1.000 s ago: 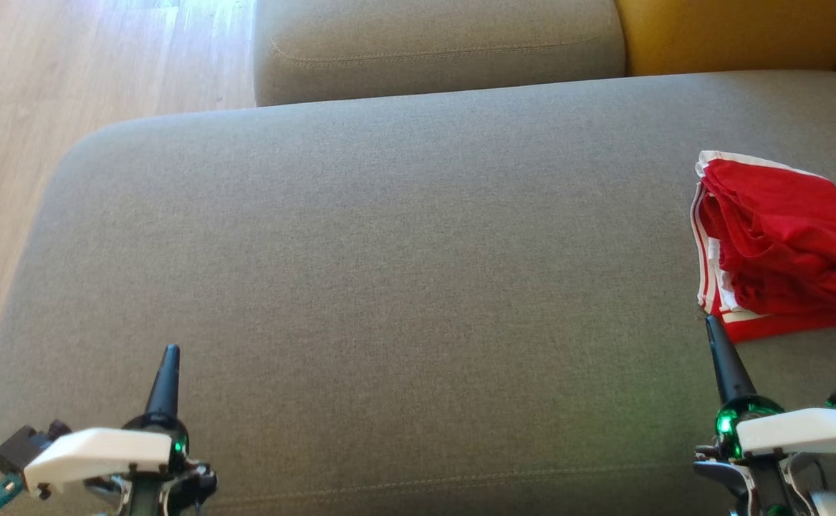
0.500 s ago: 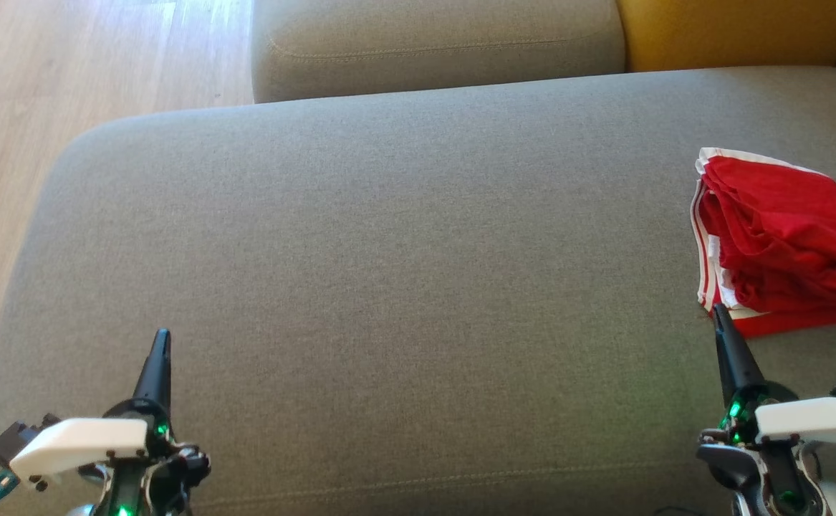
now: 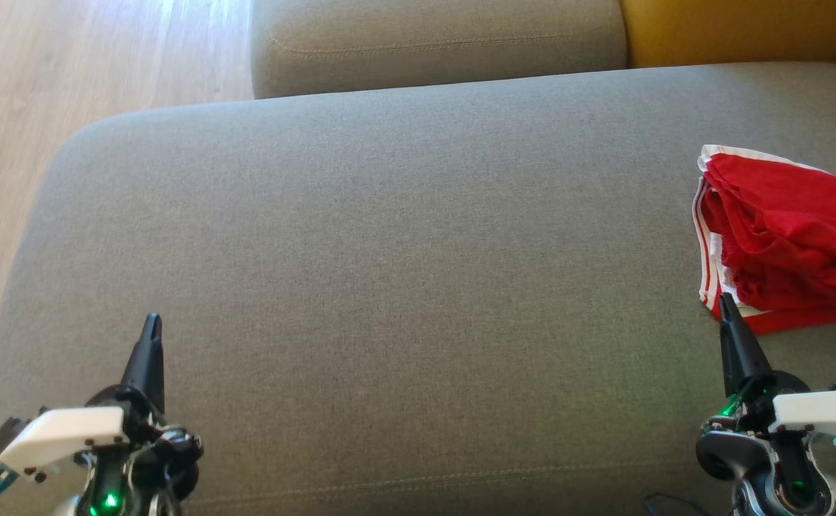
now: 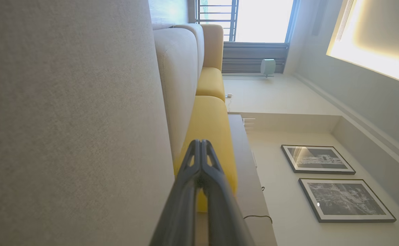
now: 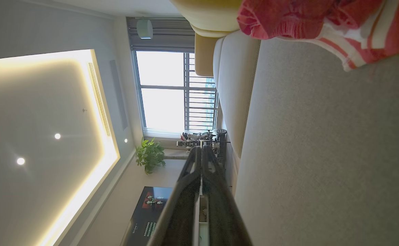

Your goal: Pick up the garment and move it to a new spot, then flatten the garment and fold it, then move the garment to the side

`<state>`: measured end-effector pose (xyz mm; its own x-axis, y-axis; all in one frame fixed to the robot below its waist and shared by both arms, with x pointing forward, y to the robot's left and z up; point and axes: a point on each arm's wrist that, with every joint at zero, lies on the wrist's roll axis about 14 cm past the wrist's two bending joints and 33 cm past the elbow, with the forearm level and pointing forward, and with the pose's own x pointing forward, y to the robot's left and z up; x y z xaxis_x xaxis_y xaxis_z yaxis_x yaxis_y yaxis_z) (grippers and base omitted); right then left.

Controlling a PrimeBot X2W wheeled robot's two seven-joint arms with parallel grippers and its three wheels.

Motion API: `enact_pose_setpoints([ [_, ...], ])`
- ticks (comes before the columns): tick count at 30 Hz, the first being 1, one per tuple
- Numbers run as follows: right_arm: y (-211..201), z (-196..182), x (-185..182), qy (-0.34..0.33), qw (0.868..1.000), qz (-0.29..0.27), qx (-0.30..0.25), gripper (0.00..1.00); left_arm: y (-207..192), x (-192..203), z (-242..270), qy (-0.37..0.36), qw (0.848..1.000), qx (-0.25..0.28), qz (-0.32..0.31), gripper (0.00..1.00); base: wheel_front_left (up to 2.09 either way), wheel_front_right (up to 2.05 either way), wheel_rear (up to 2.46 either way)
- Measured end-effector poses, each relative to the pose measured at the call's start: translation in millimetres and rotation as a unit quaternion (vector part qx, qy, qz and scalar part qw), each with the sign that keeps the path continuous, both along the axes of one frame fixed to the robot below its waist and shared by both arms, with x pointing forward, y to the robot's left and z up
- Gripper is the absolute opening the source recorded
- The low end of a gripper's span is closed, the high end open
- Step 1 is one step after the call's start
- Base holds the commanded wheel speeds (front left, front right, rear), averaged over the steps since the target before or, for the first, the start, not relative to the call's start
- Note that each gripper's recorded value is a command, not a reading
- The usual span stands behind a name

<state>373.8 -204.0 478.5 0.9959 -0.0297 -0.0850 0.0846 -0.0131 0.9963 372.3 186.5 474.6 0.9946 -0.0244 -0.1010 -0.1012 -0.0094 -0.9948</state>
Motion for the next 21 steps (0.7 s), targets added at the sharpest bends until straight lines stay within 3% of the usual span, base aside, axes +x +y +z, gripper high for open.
enact_pose_setpoints([
  [21,-1.5,0.1,0.0,0.0,1.0,0.0,0.001,0.0,0.6,1.7,2.5,-0.004,1.0,-0.002,-0.001,0.0,0.0,0.0,0.0],
])
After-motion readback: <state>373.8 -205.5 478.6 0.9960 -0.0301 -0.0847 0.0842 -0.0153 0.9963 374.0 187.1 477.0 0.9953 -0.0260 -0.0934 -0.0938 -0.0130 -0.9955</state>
